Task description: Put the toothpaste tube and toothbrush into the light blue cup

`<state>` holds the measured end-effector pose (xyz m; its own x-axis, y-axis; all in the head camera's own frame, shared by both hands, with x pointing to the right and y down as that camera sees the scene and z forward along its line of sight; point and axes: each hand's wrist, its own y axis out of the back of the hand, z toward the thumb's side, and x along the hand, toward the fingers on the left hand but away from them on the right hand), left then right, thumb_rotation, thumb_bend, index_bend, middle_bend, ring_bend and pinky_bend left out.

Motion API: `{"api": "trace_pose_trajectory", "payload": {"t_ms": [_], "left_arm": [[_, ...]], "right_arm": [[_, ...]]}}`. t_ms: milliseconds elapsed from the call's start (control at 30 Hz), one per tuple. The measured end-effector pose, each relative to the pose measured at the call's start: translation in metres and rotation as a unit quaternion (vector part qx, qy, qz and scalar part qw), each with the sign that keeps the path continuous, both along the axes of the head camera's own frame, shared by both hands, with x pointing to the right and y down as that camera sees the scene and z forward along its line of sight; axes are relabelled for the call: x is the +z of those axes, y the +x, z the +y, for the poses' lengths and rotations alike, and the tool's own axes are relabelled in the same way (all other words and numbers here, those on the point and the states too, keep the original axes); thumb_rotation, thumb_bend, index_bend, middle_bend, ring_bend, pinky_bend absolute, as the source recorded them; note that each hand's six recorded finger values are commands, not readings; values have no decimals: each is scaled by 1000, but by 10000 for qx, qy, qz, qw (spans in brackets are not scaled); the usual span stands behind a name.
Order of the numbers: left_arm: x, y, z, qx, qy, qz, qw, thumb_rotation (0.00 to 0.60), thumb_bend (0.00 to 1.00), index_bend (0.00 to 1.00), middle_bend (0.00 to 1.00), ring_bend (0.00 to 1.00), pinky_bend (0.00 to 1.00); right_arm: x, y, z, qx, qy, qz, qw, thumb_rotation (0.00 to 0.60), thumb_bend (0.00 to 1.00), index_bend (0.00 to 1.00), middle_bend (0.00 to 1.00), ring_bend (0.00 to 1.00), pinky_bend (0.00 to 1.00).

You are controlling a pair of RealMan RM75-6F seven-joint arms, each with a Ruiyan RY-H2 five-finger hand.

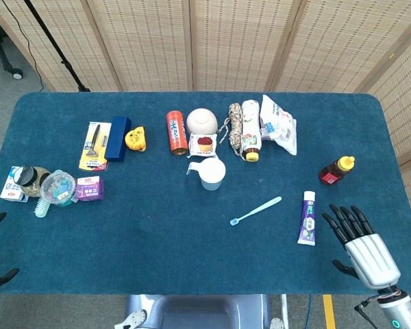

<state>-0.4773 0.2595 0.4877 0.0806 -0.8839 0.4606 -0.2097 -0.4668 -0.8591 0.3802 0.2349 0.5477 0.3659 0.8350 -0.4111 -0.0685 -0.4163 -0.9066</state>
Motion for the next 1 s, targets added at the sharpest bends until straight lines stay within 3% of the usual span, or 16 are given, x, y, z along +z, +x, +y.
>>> {"api": "trace_pose_trajectory", "payload": {"t_ms": [233, 500, 600, 833, 1000], "left_arm": [[8, 0, -4, -103, -98, -156, 9998, 600, 0, 0, 0, 0, 0], [23, 5, -9, -84, -310, -363, 9988, 600, 0, 0, 0, 0, 0], [29, 9, -11, -39, -384, -429, 9983, 600, 0, 0, 0, 0, 0], [35, 14, -12, -43, -445, -525, 9976, 600, 0, 0, 0, 0, 0], [37, 15, -13, -46, -473, -530, 9975, 600, 0, 0, 0, 0, 0]], "right_arm": [[30, 5, -29, -1104, -23, 325, 9933, 600, 0, 44, 0, 0, 0], [63, 12, -56, -1936, -67, 728, 9784, 600, 0, 84, 0, 0, 0], [74, 14, -63, -2240, -54, 935, 9701, 600, 0, 98, 0, 0, 0], [105, 24, -75, -3032, -45, 1604, 9393, 600, 0, 123, 0, 0, 0], [124, 19, -76, -3300, -178, 1668, 9289, 600, 0, 134, 0, 0, 0]]}}
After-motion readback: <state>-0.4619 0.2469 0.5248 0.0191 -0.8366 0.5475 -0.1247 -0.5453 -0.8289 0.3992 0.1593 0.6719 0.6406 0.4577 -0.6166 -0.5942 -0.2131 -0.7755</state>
